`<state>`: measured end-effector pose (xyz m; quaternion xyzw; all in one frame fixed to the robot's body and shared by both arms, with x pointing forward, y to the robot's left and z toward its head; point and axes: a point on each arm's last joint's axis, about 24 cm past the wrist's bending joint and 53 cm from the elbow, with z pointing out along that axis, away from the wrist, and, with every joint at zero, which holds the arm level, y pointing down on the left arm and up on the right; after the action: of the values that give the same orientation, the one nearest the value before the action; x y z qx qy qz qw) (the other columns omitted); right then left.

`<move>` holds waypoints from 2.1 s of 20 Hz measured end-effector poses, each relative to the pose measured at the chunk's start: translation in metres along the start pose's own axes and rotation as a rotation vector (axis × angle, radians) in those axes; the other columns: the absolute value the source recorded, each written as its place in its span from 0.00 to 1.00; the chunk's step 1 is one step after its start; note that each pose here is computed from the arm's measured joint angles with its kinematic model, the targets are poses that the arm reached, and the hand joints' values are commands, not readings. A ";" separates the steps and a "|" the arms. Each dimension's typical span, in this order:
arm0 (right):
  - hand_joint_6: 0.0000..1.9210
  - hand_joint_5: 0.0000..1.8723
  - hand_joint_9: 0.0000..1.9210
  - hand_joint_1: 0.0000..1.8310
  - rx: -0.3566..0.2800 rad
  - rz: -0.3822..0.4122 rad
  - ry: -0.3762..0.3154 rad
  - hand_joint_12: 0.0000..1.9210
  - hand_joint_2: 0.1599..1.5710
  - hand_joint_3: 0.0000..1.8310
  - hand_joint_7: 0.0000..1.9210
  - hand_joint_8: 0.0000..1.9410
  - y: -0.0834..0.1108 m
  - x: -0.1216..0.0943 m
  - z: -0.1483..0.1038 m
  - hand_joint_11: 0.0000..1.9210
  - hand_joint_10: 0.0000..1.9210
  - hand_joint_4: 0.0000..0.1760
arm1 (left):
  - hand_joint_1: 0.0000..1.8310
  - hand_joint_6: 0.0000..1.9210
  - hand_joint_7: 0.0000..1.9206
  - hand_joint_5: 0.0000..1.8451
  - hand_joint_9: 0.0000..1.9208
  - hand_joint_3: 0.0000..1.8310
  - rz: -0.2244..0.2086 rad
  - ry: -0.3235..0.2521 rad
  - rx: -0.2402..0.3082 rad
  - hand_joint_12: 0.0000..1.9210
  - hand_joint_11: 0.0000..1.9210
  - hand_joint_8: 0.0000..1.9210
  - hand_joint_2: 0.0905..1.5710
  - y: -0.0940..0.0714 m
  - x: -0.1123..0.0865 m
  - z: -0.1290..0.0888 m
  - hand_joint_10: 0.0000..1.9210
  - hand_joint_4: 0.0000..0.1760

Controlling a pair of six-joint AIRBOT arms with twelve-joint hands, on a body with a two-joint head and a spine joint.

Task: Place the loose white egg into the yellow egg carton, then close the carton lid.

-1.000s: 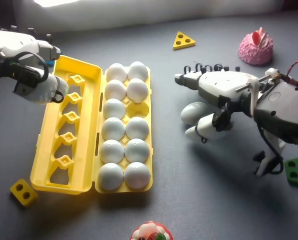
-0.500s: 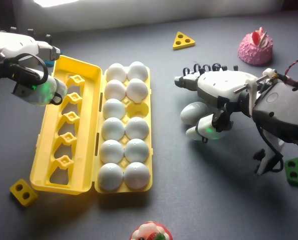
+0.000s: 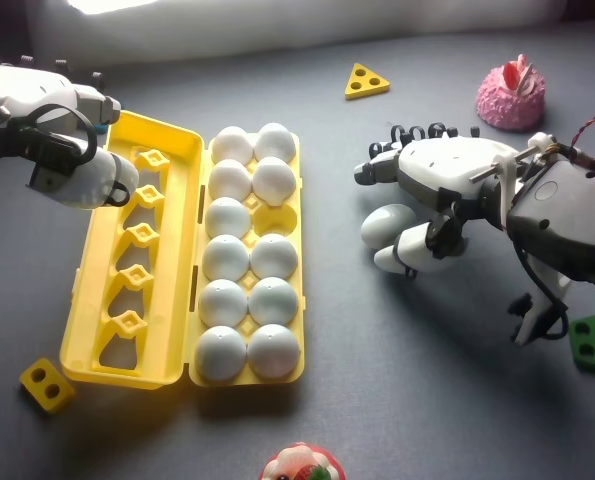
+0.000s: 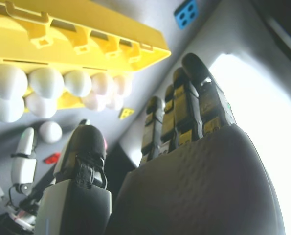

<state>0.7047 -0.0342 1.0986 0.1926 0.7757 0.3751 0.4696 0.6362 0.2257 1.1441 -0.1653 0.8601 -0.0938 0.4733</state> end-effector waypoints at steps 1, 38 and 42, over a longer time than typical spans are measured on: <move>0.01 0.20 0.07 0.56 -0.001 -0.001 0.001 0.24 0.63 0.00 0.05 0.00 0.000 0.000 0.000 0.00 0.00 0.00 | 0.11 0.00 0.05 0.06 0.09 0.00 0.000 0.000 -0.001 0.42 0.00 0.00 0.91 0.000 0.000 0.000 0.00 0.24; 0.60 0.47 0.11 0.61 -0.298 0.267 -0.057 0.23 0.71 0.00 0.26 0.00 0.091 -0.008 -0.006 0.00 0.00 0.00 | 0.13 0.01 0.07 0.06 0.09 0.00 -0.015 -0.008 -0.020 0.44 0.00 0.00 0.90 0.008 -0.006 0.004 0.01 0.28; 0.59 0.48 0.12 0.60 -0.339 0.314 -0.055 0.26 0.71 0.00 0.26 0.00 0.102 -0.003 -0.003 0.00 0.00 0.00 | 0.13 0.00 0.06 0.05 0.08 0.00 -0.025 -0.007 -0.028 0.41 0.00 0.00 0.90 0.012 -0.008 0.006 0.01 0.32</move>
<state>0.6983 0.0286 1.1794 0.2396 0.6490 0.5631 0.4521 0.6434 0.2400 1.1433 -0.1831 0.8575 -0.0873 0.4728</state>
